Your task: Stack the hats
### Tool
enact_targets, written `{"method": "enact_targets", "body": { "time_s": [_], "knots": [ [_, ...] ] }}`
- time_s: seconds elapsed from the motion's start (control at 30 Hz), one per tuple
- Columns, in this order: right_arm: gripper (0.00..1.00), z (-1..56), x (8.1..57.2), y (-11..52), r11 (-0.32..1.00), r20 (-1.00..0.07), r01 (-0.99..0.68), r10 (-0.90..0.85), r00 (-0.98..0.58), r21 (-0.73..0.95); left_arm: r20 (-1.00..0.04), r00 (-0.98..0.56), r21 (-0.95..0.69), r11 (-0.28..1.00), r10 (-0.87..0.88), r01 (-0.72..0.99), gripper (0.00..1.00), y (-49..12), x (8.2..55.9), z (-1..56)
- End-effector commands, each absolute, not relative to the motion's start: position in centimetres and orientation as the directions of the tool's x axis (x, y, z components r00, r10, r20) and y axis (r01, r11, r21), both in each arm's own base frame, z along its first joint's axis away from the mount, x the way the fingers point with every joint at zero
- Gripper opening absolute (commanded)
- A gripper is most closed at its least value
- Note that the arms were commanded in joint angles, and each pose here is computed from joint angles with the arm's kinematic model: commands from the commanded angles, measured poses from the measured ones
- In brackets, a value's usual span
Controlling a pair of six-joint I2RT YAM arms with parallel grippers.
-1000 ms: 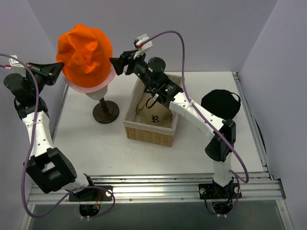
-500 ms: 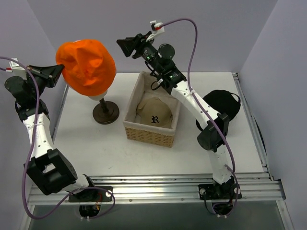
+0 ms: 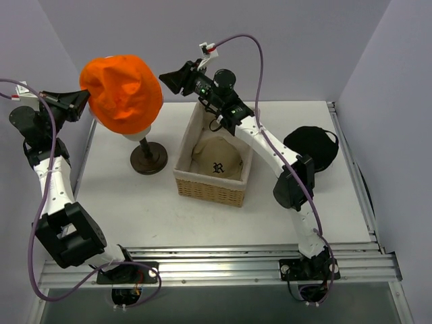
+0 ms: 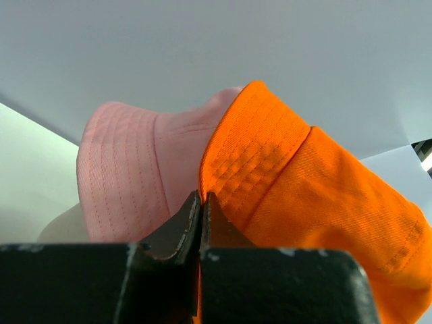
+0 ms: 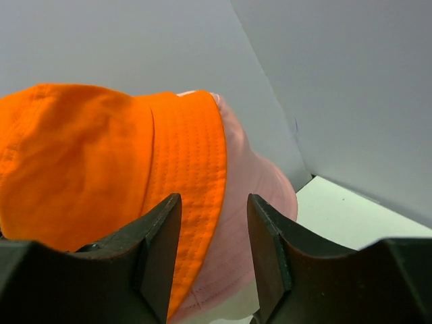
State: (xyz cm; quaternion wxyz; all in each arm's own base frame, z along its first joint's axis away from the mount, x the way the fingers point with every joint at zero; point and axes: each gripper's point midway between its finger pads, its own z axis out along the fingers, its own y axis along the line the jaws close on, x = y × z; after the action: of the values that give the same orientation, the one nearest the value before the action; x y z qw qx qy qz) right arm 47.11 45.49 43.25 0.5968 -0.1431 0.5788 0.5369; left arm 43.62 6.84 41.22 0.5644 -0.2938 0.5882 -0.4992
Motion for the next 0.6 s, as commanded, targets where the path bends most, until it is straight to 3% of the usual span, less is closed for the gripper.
{"method": "enact_targets", "body": {
  "time_s": [0.0,0.57],
  "knots": [
    [0.38,45.3,45.5,45.0,0.301,-0.825,-0.846,0.508,-0.248,0.44,-0.424,-0.147,-0.881,0.37,-0.894,0.293,0.02,6.9,43.6,43.8],
    [0.33,43.5,43.9,45.9,0.208,-0.806,-0.856,0.495,-0.326,0.474,-0.432,-0.152,-0.877,0.374,-0.889,0.302,0.02,6.4,43.7,43.9]
  ]
}}
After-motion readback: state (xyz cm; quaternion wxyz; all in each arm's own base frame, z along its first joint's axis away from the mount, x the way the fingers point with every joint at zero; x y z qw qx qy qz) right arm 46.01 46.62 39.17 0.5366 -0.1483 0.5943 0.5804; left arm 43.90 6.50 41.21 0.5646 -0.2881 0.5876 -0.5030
